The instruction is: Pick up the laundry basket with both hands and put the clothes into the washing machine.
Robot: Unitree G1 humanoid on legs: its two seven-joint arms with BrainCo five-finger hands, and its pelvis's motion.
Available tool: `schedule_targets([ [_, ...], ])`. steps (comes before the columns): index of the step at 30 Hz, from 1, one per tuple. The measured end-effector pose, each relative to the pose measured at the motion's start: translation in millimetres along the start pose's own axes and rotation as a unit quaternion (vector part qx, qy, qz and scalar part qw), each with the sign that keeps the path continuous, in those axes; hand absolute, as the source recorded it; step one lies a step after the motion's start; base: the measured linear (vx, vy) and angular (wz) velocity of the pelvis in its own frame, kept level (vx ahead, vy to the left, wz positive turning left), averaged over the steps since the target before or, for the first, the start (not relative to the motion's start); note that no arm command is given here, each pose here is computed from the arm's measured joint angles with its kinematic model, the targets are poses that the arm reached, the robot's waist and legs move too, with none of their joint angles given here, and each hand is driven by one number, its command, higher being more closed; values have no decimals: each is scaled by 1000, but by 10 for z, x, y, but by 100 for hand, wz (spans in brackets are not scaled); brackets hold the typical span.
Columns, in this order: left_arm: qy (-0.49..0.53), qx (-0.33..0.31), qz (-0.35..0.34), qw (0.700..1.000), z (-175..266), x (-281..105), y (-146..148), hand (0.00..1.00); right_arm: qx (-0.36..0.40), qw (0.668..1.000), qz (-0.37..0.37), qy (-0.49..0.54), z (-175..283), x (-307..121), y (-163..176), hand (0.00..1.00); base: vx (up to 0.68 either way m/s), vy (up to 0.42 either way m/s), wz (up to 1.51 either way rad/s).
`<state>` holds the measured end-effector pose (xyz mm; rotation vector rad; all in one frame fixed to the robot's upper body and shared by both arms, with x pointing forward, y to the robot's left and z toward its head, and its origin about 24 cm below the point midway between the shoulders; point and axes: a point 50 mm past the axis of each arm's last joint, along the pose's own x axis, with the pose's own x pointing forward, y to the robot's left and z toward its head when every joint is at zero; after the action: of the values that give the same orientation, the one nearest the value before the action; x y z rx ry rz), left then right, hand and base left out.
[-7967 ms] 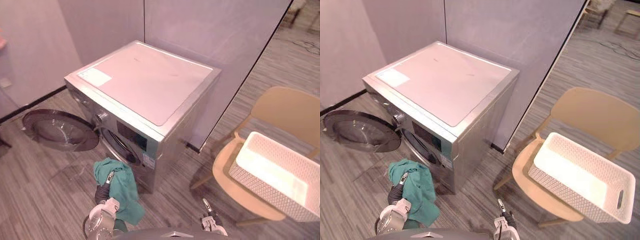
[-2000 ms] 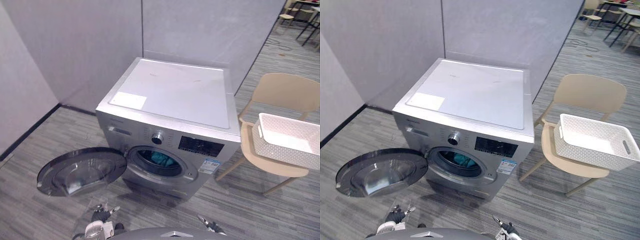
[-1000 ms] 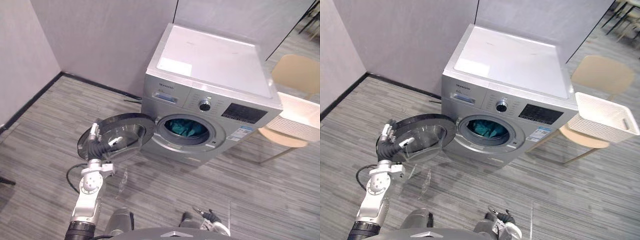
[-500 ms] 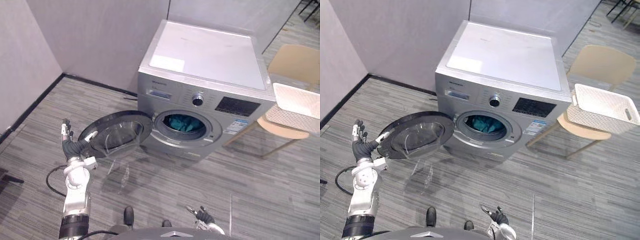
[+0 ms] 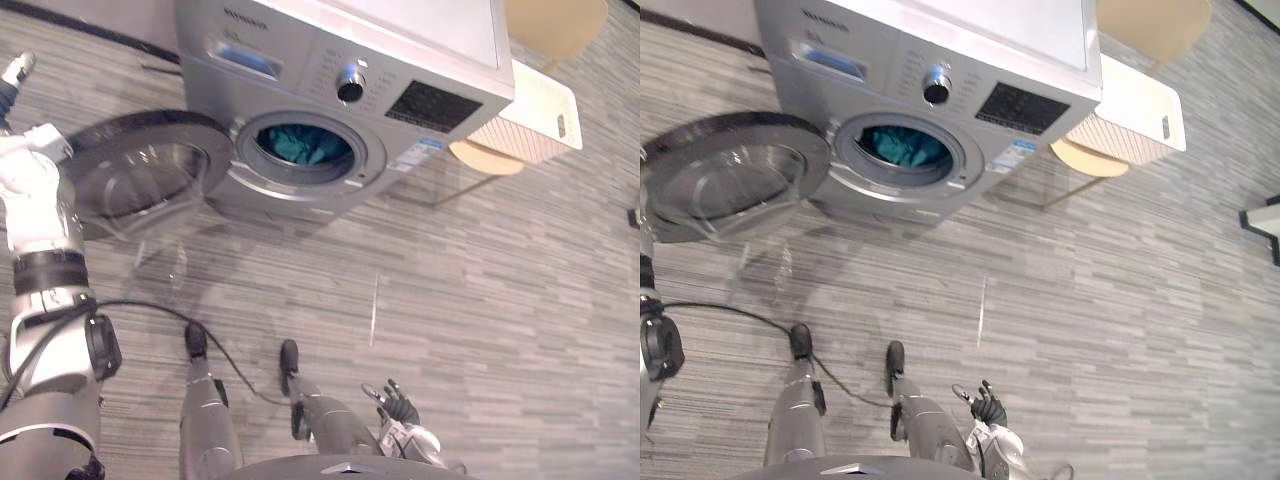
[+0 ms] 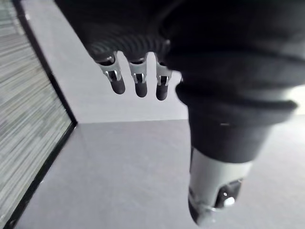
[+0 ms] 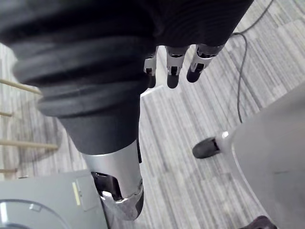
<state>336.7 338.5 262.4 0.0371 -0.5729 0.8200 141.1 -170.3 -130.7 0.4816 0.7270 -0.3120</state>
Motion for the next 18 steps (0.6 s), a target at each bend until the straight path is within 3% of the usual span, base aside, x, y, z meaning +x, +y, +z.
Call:
schedule_targets([
  [6,37,16,-48,998,-288,-182,-193,0,36,998,41,-30,105,6,209,0,3,-5,-31],
  [9,70,-8,-88,994,-507,-463,-431,0,37,997,55,-45,162,-3,232,0,50,39,2],
  [13,129,21,-151,980,-929,-1044,-613,0,34,997,57,-32,88,-24,247,0,51,22,37],
  [15,269,49,-204,940,-1475,-1818,-602,0,34,998,51,-32,109,-10,216,0,34,-28,5],
  [16,376,84,-264,884,-1796,-2577,-522,0,45,997,44,-36,123,-3,208,0,54,16,0],
  [17,416,103,-302,852,-1883,-2945,-467,0,47,998,41,-33,106,-4,199,0,61,37,7],
  [18,466,126,-396,781,-1909,-3644,-401,0,47,998,31,-21,52,-7,158,0,59,51,28],
])
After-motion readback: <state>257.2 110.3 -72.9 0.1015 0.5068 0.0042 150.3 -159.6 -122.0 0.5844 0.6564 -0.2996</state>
